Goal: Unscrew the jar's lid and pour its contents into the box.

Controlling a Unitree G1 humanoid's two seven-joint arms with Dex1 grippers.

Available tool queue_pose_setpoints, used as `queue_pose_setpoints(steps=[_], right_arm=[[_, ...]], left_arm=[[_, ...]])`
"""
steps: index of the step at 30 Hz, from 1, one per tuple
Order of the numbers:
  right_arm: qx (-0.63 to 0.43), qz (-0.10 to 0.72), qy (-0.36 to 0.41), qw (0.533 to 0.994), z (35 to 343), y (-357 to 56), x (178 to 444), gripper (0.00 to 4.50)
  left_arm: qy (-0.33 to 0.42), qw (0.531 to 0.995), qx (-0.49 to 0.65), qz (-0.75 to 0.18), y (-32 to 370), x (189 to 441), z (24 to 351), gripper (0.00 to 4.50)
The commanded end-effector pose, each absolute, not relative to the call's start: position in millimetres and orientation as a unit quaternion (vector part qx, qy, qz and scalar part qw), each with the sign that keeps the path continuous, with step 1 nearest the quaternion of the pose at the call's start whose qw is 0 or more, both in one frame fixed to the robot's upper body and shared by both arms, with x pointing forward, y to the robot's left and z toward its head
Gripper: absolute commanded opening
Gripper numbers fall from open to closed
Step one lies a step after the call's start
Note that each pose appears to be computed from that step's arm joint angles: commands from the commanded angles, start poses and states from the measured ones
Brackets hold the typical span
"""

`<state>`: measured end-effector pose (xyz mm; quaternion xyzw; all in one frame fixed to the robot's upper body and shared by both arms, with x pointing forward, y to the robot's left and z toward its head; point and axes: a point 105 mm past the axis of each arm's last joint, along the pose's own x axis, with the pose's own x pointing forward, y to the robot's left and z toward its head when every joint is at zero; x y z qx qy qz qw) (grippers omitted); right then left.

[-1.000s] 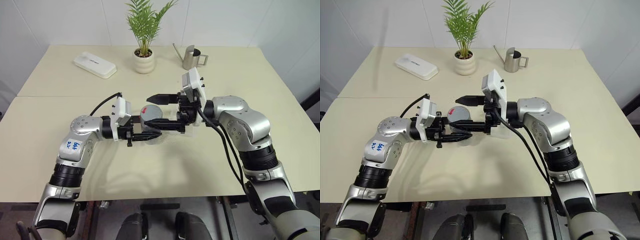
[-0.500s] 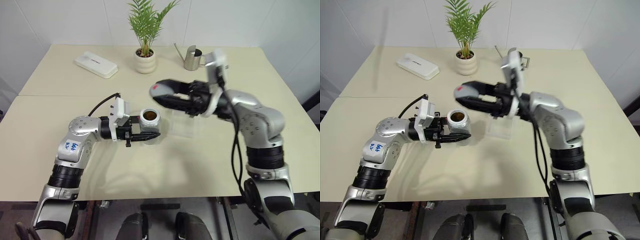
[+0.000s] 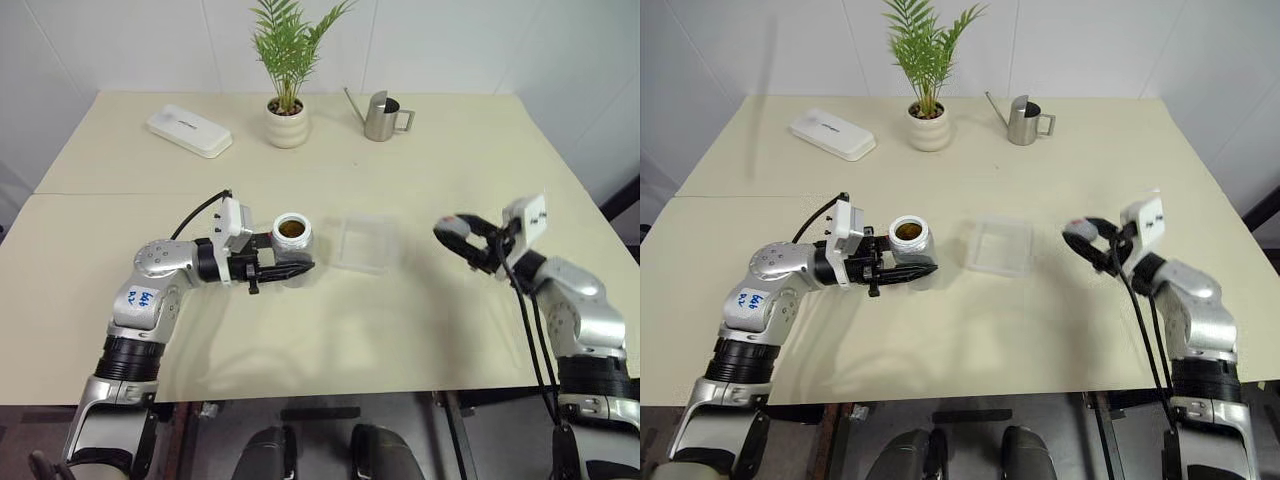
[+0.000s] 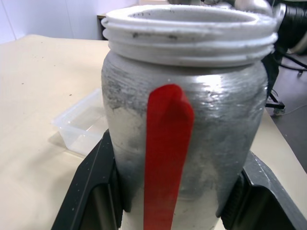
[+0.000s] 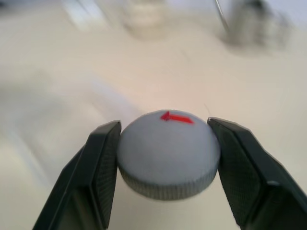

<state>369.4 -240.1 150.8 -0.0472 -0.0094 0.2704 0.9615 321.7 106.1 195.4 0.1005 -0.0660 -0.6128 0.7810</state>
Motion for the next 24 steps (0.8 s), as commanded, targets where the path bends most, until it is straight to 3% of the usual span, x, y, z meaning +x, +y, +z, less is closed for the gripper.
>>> queue_pose_setpoints(steps=[1,6,11,20,24], right_arm=[[-0.05,0.245,-0.018,0.968,142,-252,369,2.9],[-0.026,0.229,-0.026,0.973,134,-258,366,4.49],[-0.034,0.285,-0.054,0.956,172,-242,351,4.49],[-0.107,0.433,-0.019,0.895,217,-186,306,4.49],[-0.134,0.457,0.002,0.879,220,-179,291,4.49]], left_arm=[[-0.095,0.78,0.103,-0.61,104,323,210,1.97],[-0.098,0.778,0.102,-0.612,103,323,213,1.97],[-0.111,0.782,0.106,-0.604,103,329,220,1.97],[-0.126,0.767,0.135,-0.615,86,339,229,1.97],[-0.121,0.791,0.191,-0.568,67,369,241,1.97]])
